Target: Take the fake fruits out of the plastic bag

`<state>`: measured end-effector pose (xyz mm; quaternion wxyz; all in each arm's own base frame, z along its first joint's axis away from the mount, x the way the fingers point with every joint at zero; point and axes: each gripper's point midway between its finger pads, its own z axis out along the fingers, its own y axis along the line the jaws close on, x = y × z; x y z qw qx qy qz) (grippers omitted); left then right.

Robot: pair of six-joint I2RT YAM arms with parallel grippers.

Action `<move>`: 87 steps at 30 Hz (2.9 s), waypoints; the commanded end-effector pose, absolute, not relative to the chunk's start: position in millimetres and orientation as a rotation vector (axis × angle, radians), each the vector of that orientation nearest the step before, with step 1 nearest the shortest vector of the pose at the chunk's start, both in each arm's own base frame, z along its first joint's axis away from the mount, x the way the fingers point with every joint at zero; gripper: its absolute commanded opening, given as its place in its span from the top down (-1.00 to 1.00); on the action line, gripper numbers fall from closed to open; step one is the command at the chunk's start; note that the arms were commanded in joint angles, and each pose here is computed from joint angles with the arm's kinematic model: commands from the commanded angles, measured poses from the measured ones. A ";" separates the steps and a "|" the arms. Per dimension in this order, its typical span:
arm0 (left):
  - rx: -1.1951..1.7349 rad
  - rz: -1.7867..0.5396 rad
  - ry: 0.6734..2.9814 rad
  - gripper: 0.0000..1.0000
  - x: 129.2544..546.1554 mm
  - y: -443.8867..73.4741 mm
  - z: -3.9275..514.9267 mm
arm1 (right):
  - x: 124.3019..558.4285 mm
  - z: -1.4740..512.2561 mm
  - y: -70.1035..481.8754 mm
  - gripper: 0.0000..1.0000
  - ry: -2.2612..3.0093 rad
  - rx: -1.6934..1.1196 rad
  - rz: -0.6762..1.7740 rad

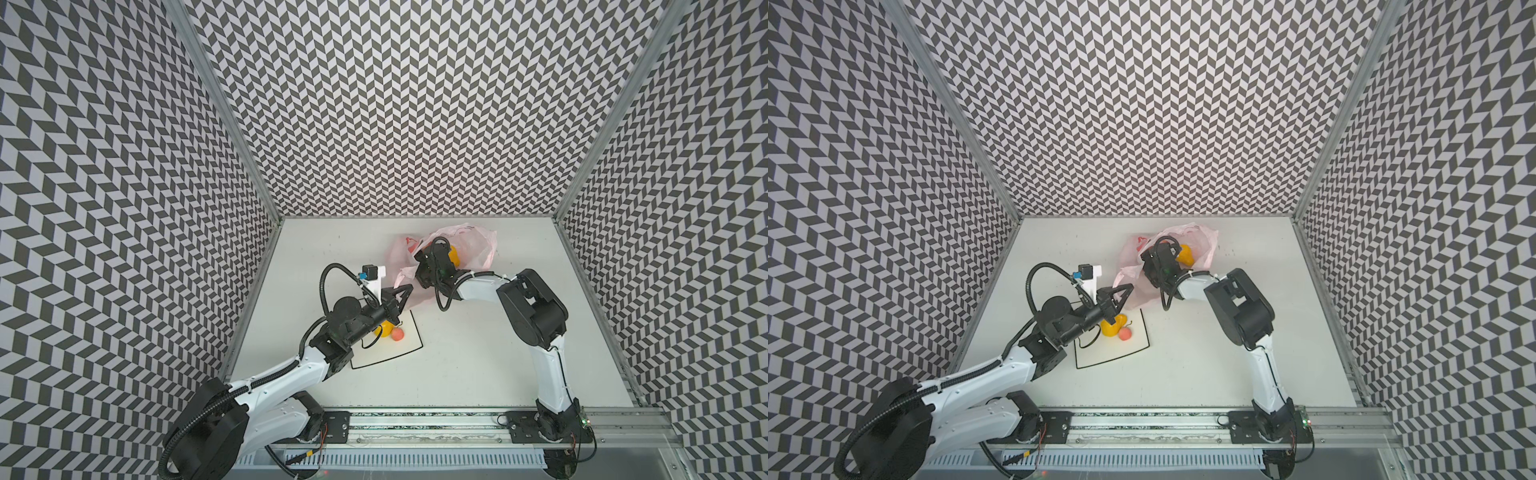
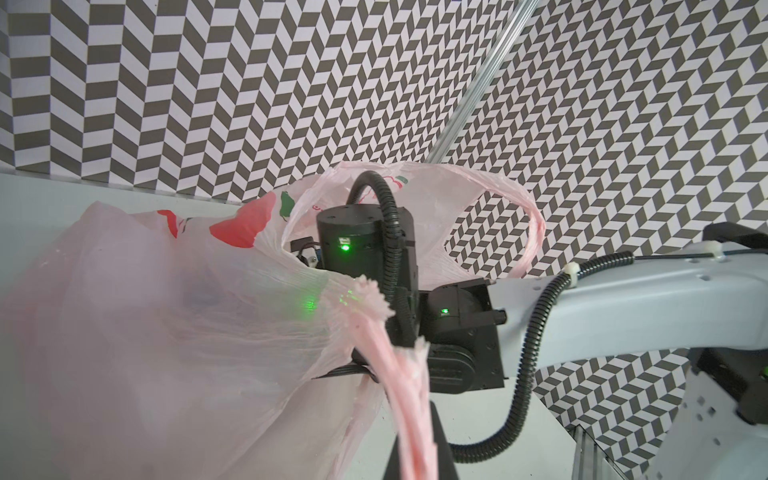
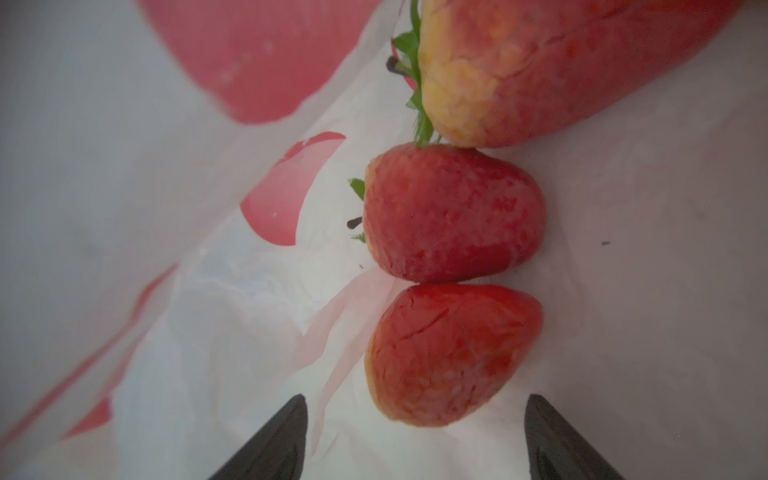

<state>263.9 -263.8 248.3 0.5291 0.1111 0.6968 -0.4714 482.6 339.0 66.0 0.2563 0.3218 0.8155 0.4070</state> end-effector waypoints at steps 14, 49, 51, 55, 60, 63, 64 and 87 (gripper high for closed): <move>0.341 -1.195 1.616 1.00 246.7 -276.3 270.3 | 494.7 17.2 336.4 -0.01 2.228 1.102 0.994; 0.120 -1.004 1.630 1.00 310.9 -237.3 263.6 | 383.5 180.9 274.5 0.75 2.136 0.199 1.044; 0.116 -0.998 1.635 1.00 316.2 -234.8 263.1 | 371.9 192.3 273.0 0.75 2.135 0.100 1.028; 0.111 -0.991 1.652 1.00 325.4 -232.6 259.7 | 345.1 213.5 276.3 0.75 2.105 -0.110 1.060; 0.115 -0.989 1.667 1.00 334.2 -231.6 256.0 | 300.3 250.5 284.8 0.73 1.954 -0.442 1.028; 0.114 -0.987 1.666 1.00 340.1 -229.7 256.9 | 263.4 249.4 305.2 0.73 1.881 -0.693 0.909; 0.117 -0.985 1.667 1.00 342.1 -229.4 256.9 | 248.9 244.6 315.1 0.73 1.859 -0.787 0.869; 0.177 -0.954 1.652 1.00 350.7 -211.6 274.4 | 202.3 98.3 438.9 0.69 1.696 -1.503 0.201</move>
